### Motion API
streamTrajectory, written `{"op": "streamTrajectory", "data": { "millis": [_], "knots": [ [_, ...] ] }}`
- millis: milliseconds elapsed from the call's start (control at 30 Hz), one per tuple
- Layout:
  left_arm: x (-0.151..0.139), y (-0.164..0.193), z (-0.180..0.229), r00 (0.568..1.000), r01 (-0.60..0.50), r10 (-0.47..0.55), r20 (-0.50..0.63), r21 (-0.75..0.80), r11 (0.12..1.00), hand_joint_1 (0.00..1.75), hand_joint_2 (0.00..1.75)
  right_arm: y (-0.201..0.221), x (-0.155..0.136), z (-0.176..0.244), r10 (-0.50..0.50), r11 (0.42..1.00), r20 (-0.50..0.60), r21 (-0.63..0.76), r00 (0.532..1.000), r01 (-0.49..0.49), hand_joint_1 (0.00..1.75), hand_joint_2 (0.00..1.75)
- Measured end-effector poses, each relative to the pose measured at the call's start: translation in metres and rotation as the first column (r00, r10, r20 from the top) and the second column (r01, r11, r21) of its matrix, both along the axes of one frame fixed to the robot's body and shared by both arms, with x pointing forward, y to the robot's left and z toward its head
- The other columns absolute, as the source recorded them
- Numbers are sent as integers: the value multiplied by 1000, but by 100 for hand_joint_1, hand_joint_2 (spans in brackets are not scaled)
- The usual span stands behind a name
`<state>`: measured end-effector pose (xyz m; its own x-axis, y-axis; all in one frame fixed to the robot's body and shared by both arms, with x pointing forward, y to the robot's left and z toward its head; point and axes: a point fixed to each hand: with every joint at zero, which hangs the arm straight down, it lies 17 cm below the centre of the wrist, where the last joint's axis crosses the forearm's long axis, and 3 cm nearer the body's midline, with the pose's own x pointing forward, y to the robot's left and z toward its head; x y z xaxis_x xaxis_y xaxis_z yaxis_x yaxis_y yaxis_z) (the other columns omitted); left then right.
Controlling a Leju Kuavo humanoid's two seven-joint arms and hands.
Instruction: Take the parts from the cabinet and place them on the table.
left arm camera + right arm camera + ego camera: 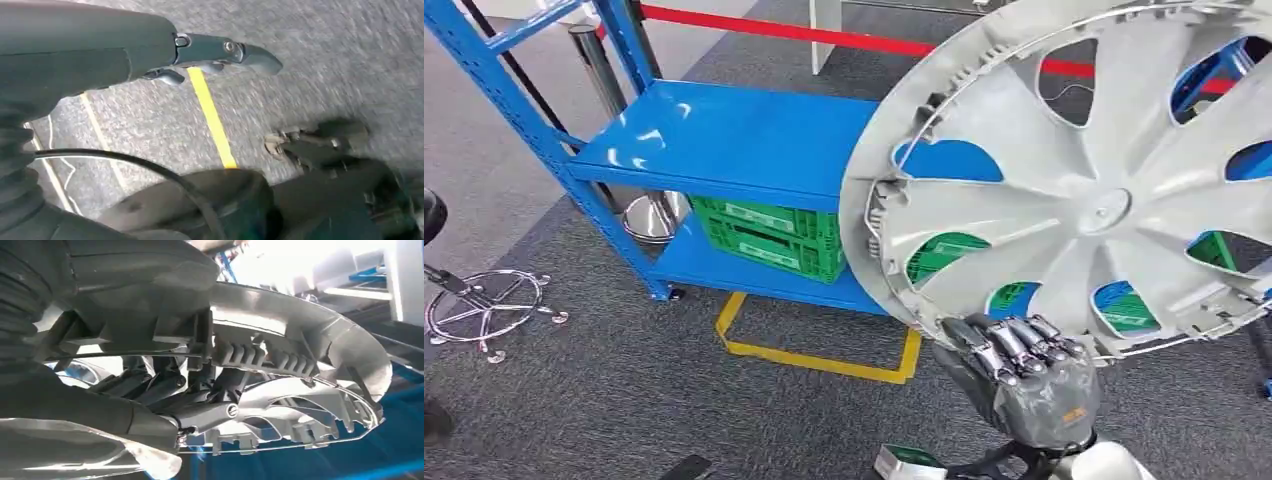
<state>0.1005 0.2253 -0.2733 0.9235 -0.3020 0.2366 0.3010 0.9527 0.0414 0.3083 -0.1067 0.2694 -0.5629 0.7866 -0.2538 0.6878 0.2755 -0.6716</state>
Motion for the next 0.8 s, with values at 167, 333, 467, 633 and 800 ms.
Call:
{"op": "streamTrajectory", "data": {
  "millis": [167,333,467,633,800],
  "knots": [
    [6,-3,1,1000,5,-5,9,-4,1000,0,175,-17,-3,1,-42,999,-4,7,999,42,175,175],
    [11,-16,4,1000,-7,8,26,-30,1000,0,175,-22,-2,4,-51,999,6,8,999,51,175,175],
    [9,-18,4,1000,-9,10,22,-35,999,0,175,-21,0,7,-51,999,12,12,999,51,175,175],
    [7,-17,3,1000,-9,10,20,-37,999,0,175,-11,5,6,-41,999,-2,31,999,41,175,175],
    [4,-14,2,1000,-5,5,14,-33,999,0,175,6,8,3,-12,999,-20,46,1000,13,175,175]
  ]
}}
